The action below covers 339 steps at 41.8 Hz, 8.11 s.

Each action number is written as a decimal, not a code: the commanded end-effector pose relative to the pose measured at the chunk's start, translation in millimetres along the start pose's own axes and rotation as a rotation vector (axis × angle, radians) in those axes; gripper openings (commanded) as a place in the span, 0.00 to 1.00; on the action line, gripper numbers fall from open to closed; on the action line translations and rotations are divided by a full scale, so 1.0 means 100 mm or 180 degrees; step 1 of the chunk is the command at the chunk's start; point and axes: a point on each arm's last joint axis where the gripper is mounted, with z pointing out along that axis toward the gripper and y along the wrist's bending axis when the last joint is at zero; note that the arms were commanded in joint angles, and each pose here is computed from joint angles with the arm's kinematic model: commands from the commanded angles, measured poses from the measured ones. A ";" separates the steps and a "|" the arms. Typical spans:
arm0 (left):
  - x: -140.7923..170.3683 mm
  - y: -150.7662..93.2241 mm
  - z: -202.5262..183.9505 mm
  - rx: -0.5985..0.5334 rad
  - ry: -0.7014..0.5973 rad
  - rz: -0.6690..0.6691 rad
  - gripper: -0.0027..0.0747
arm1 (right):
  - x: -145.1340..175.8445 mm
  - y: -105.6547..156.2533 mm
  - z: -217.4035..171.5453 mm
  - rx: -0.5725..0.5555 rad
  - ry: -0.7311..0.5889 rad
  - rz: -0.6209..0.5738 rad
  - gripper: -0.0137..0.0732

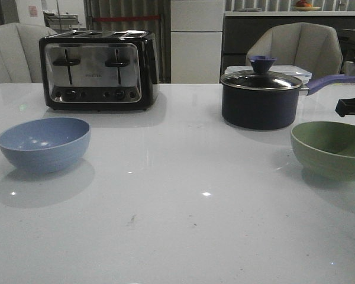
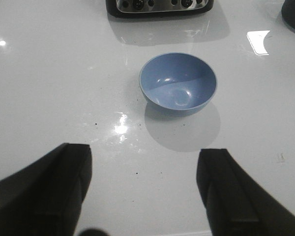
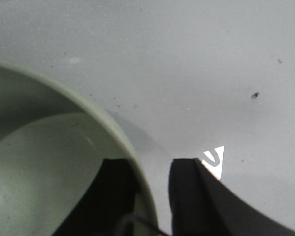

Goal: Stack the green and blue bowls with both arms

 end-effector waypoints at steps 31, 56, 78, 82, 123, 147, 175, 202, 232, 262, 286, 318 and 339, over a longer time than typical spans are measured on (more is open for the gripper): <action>-0.15 0.01 -0.03 -0.0012 -0.0308 -0.0039 0.69 | 0.18 1.23 -1.17 -0.0616 -0.0784 -0.1066 0.22; -0.15 0.01 -0.03 -0.0012 -0.0312 -0.0039 0.69 | 0.56 2.29 -0.37 -0.0940 -0.0273 -0.1724 0.30; -0.14 0.00 -0.03 -0.0011 -0.0305 -0.0039 0.69 | 0.61 2.30 -0.94 -0.1101 -0.0988 -0.1812 0.68; -0.14 0.00 -0.03 -0.0011 -0.0305 -0.0039 0.69 | 0.80 2.28 -1.18 -0.1173 -0.1273 -0.1992 0.68; -0.16 0.02 0.13 -0.0012 -0.0055 -0.0026 0.69 | 2.14 1.31 -1.99 -0.1308 -0.1742 -0.2220 0.68; -0.63 0.11 1.81 0.0048 0.1401 -0.0100 0.69 | 2.14 1.31 -1.99 -0.1308 -0.1742 -0.2220 0.68; -0.69 0.15 3.38 0.0108 0.1694 -0.0267 0.52 | 2.14 1.31 -1.99 -0.1308 -0.1742 -0.2220 0.68; -0.91 0.12 3.04 0.0190 0.1612 -0.0265 0.15 | 2.14 1.31 -1.99 -0.1308 -0.1742 -0.2220 0.68; -1.42 -1.22 1.97 0.1654 0.1148 0.0525 0.16 | 2.14 1.31 -1.99 -0.1308 -0.1742 -0.2220 0.68; -0.75 -1.82 2.81 0.1759 0.1809 0.0738 0.15 | 2.14 1.31 -1.99 -0.1308 -0.1742 -0.2220 0.68; -0.82 -1.80 2.74 0.1765 0.1724 0.0753 0.58 | 2.14 1.31 -1.99 -0.1308 -0.1742 -0.2220 0.68; -0.80 -0.95 0.51 0.1698 0.0340 0.0995 0.58 | 2.14 1.31 -1.99 -0.1311 -0.1741 -0.2218 0.68; -0.11 -0.39 0.00 0.1029 0.0065 0.0826 0.48 | 2.17 1.20 -2.02 -0.1243 -0.1665 -0.1984 0.67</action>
